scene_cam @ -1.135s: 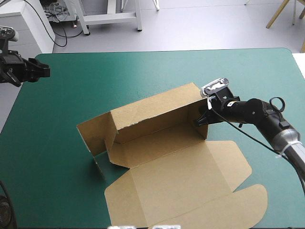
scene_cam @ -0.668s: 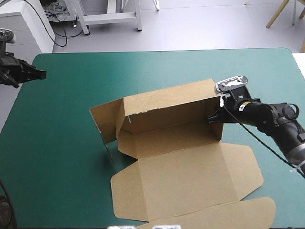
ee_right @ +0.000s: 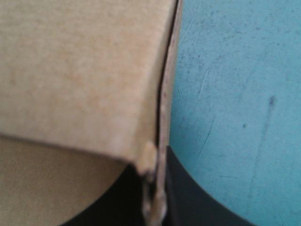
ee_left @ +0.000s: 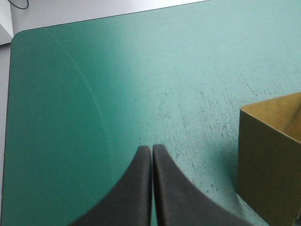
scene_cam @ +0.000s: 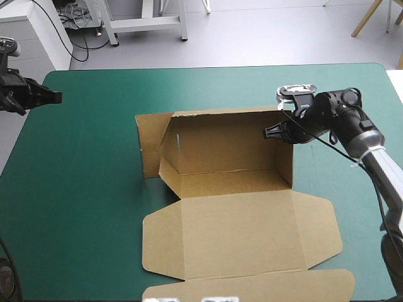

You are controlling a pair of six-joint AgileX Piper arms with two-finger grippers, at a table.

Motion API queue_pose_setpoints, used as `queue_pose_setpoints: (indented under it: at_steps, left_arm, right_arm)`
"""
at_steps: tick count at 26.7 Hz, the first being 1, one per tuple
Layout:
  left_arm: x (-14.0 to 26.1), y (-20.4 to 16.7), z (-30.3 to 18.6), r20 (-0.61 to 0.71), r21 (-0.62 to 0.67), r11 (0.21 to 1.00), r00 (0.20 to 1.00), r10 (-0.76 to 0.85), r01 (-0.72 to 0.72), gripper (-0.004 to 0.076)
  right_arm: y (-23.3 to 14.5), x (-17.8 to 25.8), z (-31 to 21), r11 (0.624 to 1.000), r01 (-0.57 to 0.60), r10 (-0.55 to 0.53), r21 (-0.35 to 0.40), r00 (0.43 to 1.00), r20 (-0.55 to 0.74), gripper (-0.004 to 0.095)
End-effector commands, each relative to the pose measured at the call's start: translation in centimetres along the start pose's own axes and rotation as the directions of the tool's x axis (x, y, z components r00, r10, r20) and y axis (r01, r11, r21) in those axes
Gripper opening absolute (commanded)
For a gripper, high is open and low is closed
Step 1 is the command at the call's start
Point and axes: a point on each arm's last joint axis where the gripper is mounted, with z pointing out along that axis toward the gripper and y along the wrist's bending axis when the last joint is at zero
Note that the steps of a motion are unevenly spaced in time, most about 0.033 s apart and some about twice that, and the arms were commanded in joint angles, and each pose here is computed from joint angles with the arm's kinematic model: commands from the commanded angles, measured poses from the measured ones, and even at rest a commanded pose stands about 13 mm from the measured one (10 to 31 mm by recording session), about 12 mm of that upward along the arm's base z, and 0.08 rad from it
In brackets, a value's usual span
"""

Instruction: Fold the box

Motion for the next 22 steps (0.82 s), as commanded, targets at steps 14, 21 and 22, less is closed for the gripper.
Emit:
queue_pose_setpoints:
  at_steps: [14, 21, 22]
  left_arm:
    - [0.0, -1.0, -1.8, 0.020, 0.042, 0.999, 1.000, -0.009, 0.008, -0.0010]
    - [0.3, -1.0, -1.4, 0.003, 0.047, 0.999, 1.000, -0.019, 0.019, -0.0010]
    - [0.3, -1.0, -1.4, 0.003, 0.047, 0.999, 1.000, -0.019, 0.019, -0.0010]
  right_arm:
    - [-0.3, -6.4, 4.4, 0.999, 0.034, -0.032, -0.011, 0.995, 0.100, 0.0510]
    - [-0.5, -8.0, 1.2, 0.995, 0.079, -0.086, 0.053, 0.986, 0.142, 0.0896]
    - [-0.5, -8.2, 0.6, 0.995, 0.082, -0.089, 0.058, 0.986, 0.139, 0.0891]
